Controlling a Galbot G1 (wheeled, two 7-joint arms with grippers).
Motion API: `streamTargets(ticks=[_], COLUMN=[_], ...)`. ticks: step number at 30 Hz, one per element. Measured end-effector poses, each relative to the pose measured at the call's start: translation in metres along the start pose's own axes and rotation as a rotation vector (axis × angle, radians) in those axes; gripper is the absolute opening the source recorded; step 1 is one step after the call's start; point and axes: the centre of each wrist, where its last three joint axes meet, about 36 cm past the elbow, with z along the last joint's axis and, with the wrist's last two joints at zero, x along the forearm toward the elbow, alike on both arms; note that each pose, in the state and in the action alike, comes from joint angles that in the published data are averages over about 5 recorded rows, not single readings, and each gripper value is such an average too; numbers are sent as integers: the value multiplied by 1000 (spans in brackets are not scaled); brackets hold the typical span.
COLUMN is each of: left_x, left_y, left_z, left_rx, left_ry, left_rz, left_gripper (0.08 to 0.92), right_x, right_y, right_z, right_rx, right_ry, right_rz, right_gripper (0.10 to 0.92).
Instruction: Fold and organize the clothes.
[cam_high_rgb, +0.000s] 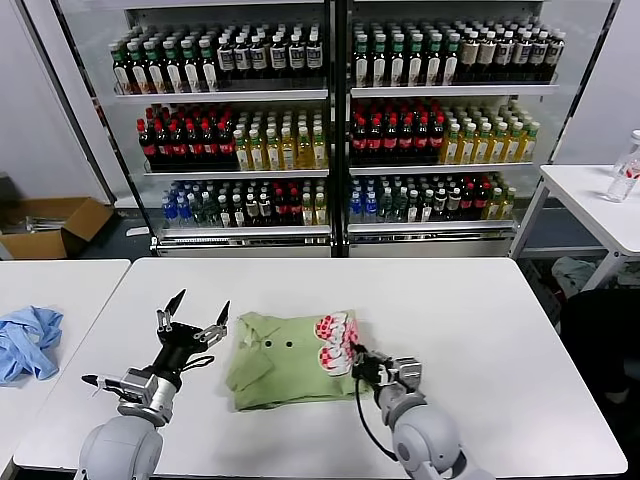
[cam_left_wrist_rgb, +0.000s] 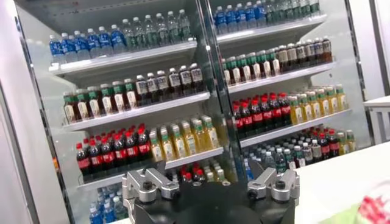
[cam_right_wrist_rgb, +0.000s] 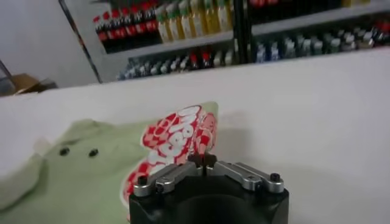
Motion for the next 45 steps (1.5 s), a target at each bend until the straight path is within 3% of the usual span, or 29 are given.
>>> streamTargets(ticks=[13,22,30,36,39,45], left_x=[-2,-8,-18,-31,-38,-50], left_y=[-9,-13,-13,-13,-10,0], left_z=[1,4,9,15,18,24], left_rx=[2,10,17,-30,-66,-154], left_ry=[-4,-38,-101,-131,-146,-180], left_rz=[10,33,57,35,19,1], left_gripper=[823,823,822,823,823,823], right_x=[50,67,70,68,67,65], right_y=[-38,-57,-82,-96,-104,-115], right_z=[-20,-27,-41,-47,-50,-52], right_rx=[107,181,253,292,312,350], right_ry=[-112,-176,-254,-302,-322,-349], right_rz=[109,177,238,270,280,298], right_gripper=[129,371,605,772,814,823])
